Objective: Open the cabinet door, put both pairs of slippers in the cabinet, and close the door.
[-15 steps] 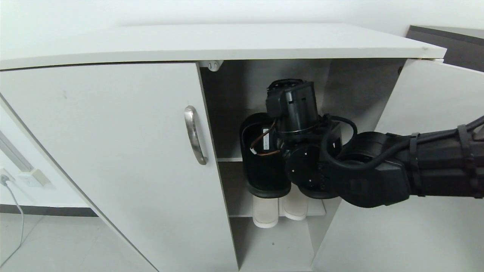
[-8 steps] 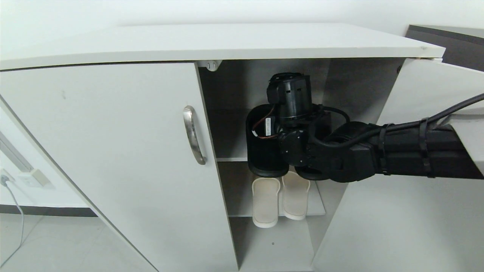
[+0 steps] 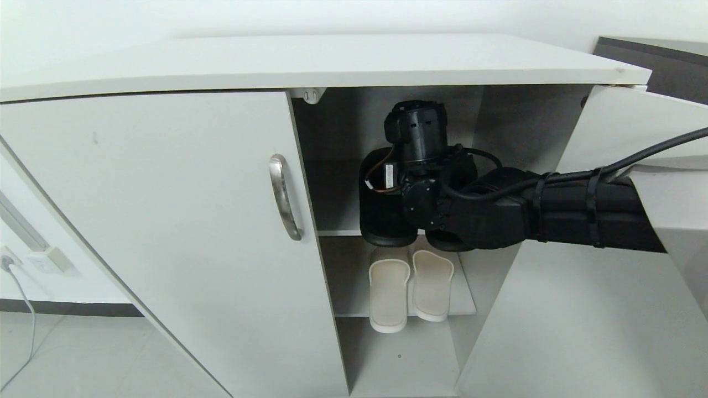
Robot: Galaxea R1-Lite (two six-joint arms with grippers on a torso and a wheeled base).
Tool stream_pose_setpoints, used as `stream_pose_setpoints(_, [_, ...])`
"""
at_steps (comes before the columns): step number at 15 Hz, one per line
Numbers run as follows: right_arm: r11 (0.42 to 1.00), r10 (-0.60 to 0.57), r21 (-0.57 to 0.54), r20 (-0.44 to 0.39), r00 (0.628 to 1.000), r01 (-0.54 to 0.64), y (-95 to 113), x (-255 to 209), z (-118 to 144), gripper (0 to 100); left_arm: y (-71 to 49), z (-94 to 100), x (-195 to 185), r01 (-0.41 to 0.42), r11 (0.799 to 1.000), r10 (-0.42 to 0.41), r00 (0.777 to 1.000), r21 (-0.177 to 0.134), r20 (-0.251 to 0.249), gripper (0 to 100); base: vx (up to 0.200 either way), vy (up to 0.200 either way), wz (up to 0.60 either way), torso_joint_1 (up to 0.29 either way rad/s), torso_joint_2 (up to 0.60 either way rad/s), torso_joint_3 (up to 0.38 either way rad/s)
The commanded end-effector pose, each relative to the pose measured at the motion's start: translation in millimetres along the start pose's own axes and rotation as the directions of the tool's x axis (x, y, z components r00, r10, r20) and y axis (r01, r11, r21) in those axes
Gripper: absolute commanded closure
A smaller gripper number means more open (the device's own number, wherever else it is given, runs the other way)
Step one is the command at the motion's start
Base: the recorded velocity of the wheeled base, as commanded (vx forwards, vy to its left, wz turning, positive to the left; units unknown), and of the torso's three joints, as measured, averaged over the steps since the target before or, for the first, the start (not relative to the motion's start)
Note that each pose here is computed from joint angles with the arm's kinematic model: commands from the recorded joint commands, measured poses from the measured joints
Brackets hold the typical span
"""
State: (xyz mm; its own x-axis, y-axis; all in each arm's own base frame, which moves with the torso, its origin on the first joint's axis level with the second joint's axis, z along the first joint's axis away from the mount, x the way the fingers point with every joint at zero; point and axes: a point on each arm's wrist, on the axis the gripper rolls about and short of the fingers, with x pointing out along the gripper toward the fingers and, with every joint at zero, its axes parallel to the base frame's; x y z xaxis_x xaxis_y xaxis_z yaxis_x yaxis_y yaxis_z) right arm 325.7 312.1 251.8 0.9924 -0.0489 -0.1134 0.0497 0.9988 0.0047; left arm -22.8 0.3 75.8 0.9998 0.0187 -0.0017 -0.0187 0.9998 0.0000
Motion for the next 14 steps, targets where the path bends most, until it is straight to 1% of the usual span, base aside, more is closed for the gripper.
stream_pose_setpoints(1, [1.0, 0.0, -0.005, -0.004, 1.0, 0.0, 4.8, 4.4, -6.0, 100, 0.0, 0.0, 0.0, 0.0, 1.0, 0.0, 1.0, 0.0, 0.0, 100, 0.0, 0.0, 0.0, 0.0, 0.0, 0.0])
stream_pose_setpoints(14, [1.0, -0.012, -0.013, -0.012, 1.0, 0.012, 5.8, 12.7, -12.6, 100, 0.1, 0.0, 0.0, -0.003, 1.0, 0.003, 1.0, 0.0, 0.0, 100, 0.0, 0.0, 0.0, 0.0, 0.0, 0.0])
